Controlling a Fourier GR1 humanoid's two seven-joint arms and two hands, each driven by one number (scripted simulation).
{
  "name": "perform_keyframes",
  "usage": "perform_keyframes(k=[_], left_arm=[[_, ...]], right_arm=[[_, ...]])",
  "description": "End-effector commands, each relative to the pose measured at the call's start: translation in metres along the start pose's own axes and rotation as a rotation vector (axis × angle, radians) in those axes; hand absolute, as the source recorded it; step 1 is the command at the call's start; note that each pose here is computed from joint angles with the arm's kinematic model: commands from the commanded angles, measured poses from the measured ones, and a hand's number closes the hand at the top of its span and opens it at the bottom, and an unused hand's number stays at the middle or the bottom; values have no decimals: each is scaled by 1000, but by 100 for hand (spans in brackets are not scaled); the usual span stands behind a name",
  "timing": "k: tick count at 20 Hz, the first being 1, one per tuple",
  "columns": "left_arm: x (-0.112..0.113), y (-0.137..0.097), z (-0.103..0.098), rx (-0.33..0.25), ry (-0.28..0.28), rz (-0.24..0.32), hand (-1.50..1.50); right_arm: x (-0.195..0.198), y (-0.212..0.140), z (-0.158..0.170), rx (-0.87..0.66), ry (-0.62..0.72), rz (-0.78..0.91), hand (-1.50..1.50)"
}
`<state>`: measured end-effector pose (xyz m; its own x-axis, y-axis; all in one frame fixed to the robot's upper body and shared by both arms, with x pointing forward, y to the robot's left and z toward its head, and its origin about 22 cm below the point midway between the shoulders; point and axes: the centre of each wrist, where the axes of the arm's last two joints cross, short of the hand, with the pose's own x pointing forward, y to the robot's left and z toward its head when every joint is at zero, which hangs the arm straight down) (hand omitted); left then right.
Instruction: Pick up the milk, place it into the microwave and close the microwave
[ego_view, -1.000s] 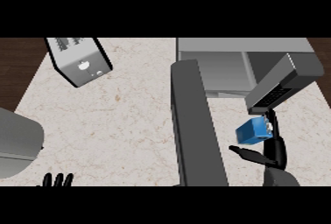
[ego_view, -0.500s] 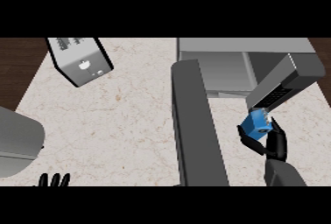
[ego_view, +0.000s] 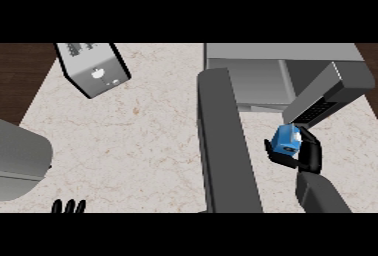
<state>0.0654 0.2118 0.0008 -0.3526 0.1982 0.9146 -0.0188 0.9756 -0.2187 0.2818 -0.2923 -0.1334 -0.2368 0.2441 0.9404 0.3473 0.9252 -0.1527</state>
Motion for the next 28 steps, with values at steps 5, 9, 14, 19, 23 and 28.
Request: perform_keyframes(k=[5, 9, 14, 19, 23, 28], left_arm=[[8, 2, -8, -15, 4, 7, -150], [6, 0, -7, 5, -9, 12, -150], [4, 3, 4, 18, -2, 9, -150], [22, 3, 23, -20, 14, 42, -150], [10, -5, 10, -4, 19, 25, -150], [5, -2, 13, -2, 5, 7, -150]], right_arm=[[0, 17, -1, 136, -114, -121, 150], [2, 10, -9, 117, -132, -138, 150], [6, 22, -8, 140, -142, -113, 150], [16, 6, -10, 172, -158, -117, 150], [29, -10, 12, 191, -126, -78, 150], [46, -17, 42, 261, -130, -152, 150]])
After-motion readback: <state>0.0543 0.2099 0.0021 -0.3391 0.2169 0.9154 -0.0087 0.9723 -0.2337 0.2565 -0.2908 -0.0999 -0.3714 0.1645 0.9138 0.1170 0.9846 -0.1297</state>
